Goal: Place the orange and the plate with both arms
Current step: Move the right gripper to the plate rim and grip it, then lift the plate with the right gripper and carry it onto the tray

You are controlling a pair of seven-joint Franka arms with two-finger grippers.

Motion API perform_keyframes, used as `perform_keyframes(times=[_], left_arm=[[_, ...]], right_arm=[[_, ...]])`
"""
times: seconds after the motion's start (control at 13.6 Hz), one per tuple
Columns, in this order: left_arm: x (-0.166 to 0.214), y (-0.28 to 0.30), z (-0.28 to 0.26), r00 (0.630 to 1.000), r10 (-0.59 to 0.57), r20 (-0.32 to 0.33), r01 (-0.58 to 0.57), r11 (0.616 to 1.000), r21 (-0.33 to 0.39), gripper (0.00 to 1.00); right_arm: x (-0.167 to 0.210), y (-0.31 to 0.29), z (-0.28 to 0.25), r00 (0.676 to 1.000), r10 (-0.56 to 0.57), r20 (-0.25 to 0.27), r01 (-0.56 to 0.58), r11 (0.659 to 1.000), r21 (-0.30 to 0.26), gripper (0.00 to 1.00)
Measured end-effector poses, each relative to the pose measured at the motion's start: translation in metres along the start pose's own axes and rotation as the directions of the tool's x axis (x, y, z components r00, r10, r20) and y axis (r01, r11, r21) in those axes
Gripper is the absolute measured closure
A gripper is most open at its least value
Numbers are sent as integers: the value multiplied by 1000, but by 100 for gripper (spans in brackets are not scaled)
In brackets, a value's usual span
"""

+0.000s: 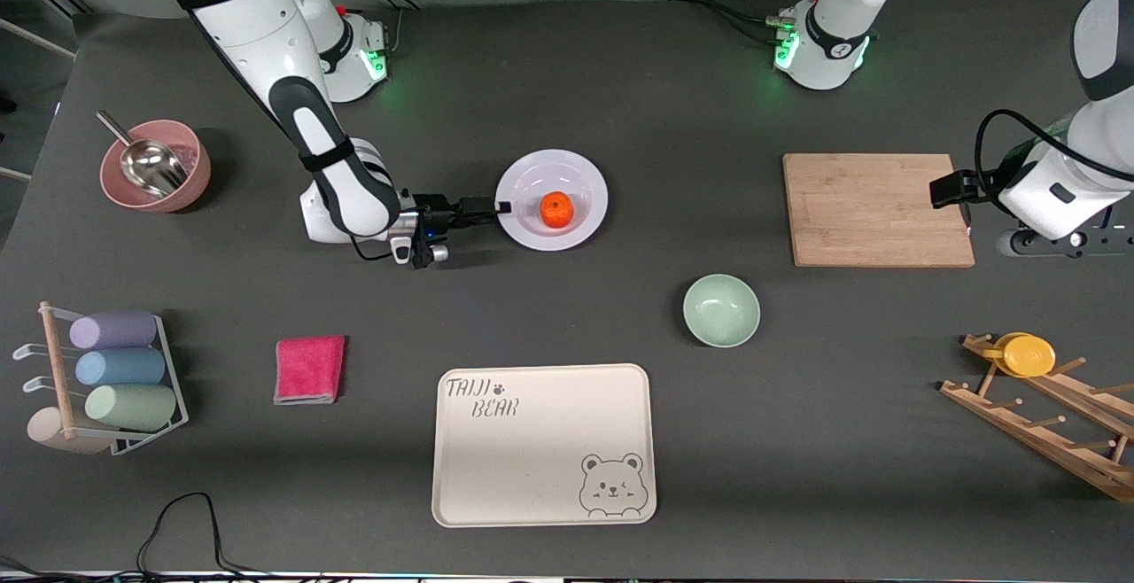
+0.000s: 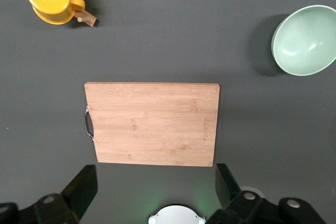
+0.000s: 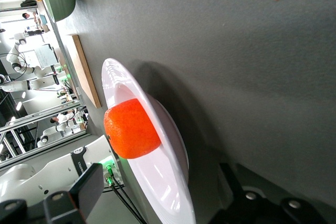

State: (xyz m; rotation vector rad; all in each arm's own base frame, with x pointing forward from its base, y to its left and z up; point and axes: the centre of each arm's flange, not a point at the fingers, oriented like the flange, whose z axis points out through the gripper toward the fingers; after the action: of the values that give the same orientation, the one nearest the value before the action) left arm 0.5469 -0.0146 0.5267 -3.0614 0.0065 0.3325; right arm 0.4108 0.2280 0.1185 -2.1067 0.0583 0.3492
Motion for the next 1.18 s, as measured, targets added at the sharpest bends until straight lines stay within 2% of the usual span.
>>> perform_keyframes(times=[0.52, 0.81, 1.18], left_arm=[[0, 0, 0, 1000, 0, 0, 0, 1000, 0, 0], [0, 0, 0, 1000, 0, 0, 0, 1000, 0, 0], [0, 0, 0, 1000, 0, 0, 0, 1000, 0, 0]], right_arm=[[-5, -7, 14, 1000, 5, -20, -5, 1000, 25, 17], [-8, -9, 22, 999, -30, -22, 30, 999, 17, 24], [-8, -7, 19, 998, -59, -27, 59, 998, 13, 76]])
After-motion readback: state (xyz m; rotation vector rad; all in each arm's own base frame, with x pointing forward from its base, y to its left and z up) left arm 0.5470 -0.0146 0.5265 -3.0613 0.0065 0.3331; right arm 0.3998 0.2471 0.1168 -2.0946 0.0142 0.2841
